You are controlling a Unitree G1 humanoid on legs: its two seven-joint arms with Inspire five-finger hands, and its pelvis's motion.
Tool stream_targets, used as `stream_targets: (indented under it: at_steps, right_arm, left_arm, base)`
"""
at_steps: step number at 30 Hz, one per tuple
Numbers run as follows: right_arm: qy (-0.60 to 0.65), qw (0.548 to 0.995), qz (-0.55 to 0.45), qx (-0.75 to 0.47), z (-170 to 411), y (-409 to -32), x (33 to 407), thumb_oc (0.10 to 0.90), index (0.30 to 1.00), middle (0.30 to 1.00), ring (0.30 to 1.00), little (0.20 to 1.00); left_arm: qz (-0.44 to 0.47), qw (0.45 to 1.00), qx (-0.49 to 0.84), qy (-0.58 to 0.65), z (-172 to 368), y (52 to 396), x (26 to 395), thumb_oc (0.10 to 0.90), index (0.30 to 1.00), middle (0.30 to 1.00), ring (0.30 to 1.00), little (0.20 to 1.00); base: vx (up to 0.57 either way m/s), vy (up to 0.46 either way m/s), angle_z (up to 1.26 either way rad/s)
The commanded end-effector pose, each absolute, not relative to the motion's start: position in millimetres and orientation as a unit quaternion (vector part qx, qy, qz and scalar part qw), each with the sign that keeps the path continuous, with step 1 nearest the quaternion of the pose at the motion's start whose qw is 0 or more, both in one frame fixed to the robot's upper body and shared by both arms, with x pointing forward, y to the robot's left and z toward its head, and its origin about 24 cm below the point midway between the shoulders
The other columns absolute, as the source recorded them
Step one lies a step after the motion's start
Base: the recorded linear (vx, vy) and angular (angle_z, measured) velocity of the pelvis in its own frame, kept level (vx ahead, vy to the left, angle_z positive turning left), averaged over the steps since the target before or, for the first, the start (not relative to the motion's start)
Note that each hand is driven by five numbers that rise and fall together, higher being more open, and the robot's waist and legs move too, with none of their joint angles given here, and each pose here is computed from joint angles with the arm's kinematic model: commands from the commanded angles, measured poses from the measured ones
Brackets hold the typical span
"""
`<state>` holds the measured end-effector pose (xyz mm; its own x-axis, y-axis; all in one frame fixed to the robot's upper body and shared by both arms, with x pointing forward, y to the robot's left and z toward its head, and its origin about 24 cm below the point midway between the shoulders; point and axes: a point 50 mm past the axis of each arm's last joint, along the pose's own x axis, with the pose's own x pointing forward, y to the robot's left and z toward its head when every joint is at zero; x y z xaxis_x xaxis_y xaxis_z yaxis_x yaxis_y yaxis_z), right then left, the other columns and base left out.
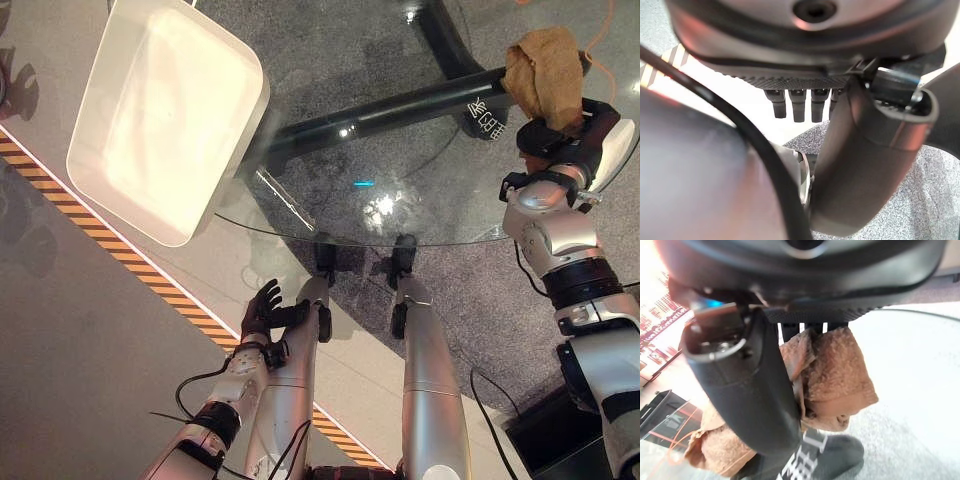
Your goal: Wipe the table with a cloth and put it in the basket.
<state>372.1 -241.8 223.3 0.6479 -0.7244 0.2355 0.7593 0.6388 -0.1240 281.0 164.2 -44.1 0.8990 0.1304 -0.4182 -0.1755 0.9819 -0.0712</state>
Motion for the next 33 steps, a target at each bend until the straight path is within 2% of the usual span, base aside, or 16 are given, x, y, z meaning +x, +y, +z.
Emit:
stream_targets:
  at_steps: [1, 15, 21, 33]
  right_arm:
    - [-0.179, 0.906, -0.363, -0.126, 244.0, -206.6, 361.1, 0.1, 0.3, 0.3, 0.3, 0.2]
    - [-0.191, 0.93, -0.229, -0.216, 252.4, -151.7, 365.7, 0.1, 0.3, 0.3, 0.3, 0.2]
    - [-0.203, 0.933, -0.125, -0.269, 250.9, -115.9, 368.5, 0.1, 0.3, 0.3, 0.3, 0.2]
    - [-0.186, 0.921, 0.051, -0.339, 222.4, -77.0, 364.1, 0.1, 0.3, 0.3, 0.3, 0.2]
  left_arm:
    - [0.089, 0.955, -0.049, 0.279, -80.2, 153.3, 241.2, 0.8, 0.9, 0.9, 0.9, 0.9]
    - [0.08, 0.958, -0.058, 0.268, -79.0, 151.1, 242.4, 0.8, 0.9, 0.9, 0.9, 0.9]
    - [0.068, 0.958, -0.057, 0.272, -80.9, 149.0, 240.5, 0.8, 0.9, 0.9, 0.9, 0.9]
    - [0.059, 0.962, -0.054, 0.263, -78.5, 146.2, 240.8, 0.8, 0.9, 0.9, 0.9, 0.9]
  base:
    - [0.0, 0.039, 0.0]
    - [0.0, 0.027, 0.01]
    - [-0.01, 0.004, 0.07]
    - [0.0, -0.002, 0.03]
